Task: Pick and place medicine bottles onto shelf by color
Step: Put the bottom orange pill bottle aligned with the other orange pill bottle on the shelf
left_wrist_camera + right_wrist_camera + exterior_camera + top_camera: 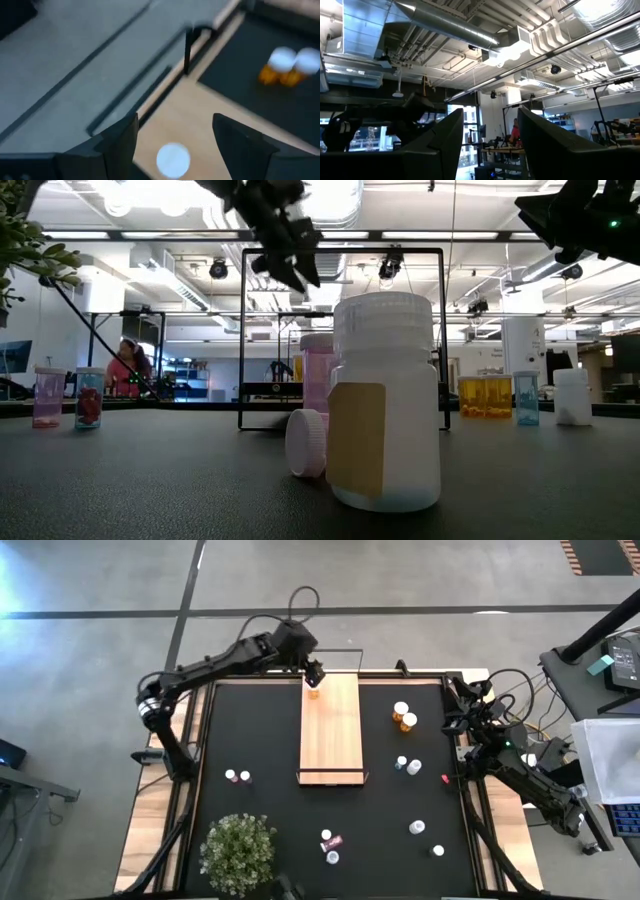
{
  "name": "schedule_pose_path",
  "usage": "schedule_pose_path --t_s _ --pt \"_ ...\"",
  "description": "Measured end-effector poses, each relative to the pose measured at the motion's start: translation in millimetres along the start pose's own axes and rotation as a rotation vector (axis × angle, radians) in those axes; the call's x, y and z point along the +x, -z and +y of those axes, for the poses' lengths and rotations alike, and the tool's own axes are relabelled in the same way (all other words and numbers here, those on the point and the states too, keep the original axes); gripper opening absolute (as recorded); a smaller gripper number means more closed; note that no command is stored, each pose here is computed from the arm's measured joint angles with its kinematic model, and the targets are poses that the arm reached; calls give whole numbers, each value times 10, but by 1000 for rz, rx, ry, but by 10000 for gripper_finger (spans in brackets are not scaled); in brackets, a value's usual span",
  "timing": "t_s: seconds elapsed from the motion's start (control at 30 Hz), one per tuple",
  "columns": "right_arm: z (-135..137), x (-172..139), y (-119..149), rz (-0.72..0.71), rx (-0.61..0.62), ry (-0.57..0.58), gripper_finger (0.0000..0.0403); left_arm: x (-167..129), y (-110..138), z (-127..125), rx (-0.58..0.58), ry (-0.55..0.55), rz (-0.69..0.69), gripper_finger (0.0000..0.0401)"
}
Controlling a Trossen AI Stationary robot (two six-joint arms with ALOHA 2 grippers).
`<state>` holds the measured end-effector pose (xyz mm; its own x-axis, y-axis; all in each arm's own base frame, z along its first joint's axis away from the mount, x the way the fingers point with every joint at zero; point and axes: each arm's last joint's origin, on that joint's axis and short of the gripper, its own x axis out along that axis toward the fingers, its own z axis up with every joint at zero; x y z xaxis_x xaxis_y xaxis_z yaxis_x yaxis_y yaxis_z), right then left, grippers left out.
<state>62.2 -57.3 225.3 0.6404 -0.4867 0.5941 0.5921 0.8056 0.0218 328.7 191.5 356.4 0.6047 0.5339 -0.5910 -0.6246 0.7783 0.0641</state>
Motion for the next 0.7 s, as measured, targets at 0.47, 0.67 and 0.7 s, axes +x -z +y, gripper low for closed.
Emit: schedule_pose_path --t_s 0.47,0.67,0.7 --pt "-1 0 1 0 -16 2 178 -648 -418 -187 -58 154 -433 240" --pt "3 -1 -24 -25 112 -6 178 -785 -469 -339 -43 247 -510 240" --pt "4 -1 -32 -33 191 -8 178 -797 -468 -362 -41 255 -513 240"
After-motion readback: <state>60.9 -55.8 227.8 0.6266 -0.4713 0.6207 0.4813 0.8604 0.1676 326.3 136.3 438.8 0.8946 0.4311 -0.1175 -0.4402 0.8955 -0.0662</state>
